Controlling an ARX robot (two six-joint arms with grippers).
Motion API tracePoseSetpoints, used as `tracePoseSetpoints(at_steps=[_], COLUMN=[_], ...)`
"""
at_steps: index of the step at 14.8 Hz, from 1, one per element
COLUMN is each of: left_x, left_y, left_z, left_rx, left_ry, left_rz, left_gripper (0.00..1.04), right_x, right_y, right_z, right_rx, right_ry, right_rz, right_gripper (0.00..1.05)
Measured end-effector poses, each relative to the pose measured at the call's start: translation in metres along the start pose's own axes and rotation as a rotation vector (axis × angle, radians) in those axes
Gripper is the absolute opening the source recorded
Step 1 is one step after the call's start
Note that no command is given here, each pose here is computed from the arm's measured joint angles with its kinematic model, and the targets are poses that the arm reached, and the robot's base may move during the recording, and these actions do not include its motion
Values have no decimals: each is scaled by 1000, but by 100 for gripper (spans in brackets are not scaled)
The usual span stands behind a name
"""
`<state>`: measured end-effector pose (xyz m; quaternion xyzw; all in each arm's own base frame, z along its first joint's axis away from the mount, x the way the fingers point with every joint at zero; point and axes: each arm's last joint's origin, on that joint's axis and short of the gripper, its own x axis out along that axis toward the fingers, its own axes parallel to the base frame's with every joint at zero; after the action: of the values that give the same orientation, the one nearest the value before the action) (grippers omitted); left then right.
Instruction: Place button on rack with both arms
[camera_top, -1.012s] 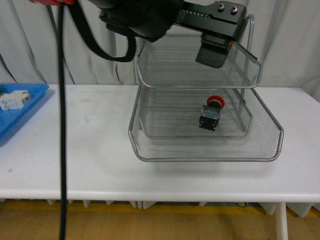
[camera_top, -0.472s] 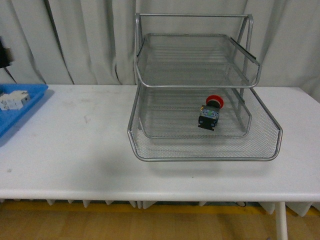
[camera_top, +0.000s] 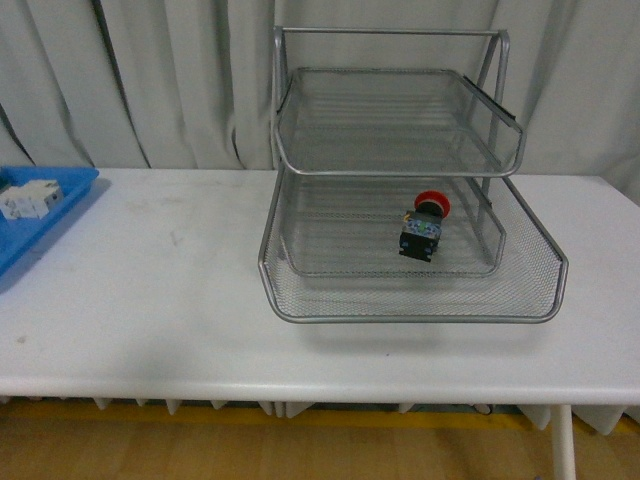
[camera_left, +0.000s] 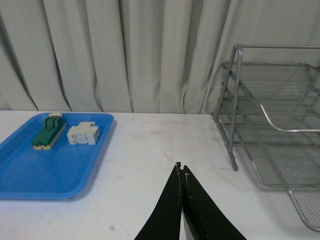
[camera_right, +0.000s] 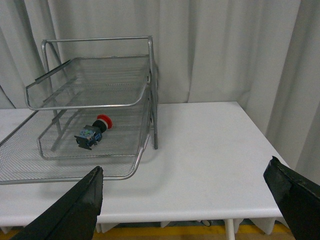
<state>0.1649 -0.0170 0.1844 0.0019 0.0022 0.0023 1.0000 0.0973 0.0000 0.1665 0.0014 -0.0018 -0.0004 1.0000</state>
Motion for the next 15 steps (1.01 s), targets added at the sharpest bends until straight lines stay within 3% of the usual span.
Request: tracePoseSetpoints(at_steps=[4,7,15], left_x=[-21,-30,-48], left_y=[18,17,17], left_z=[-10,-20,-15], left_rx=[-1,-1,-1], left_ry=[7,16,-13], left_rz=[13,-7,-7], left_gripper=[2,2,2], right_x=[0,0,0], right_y=[0,0,0], right_z=[0,0,0], right_rx=[0,0,0], right_ry=[0,0,0], right_rz=[0,0,0], right_gripper=[98,98,98])
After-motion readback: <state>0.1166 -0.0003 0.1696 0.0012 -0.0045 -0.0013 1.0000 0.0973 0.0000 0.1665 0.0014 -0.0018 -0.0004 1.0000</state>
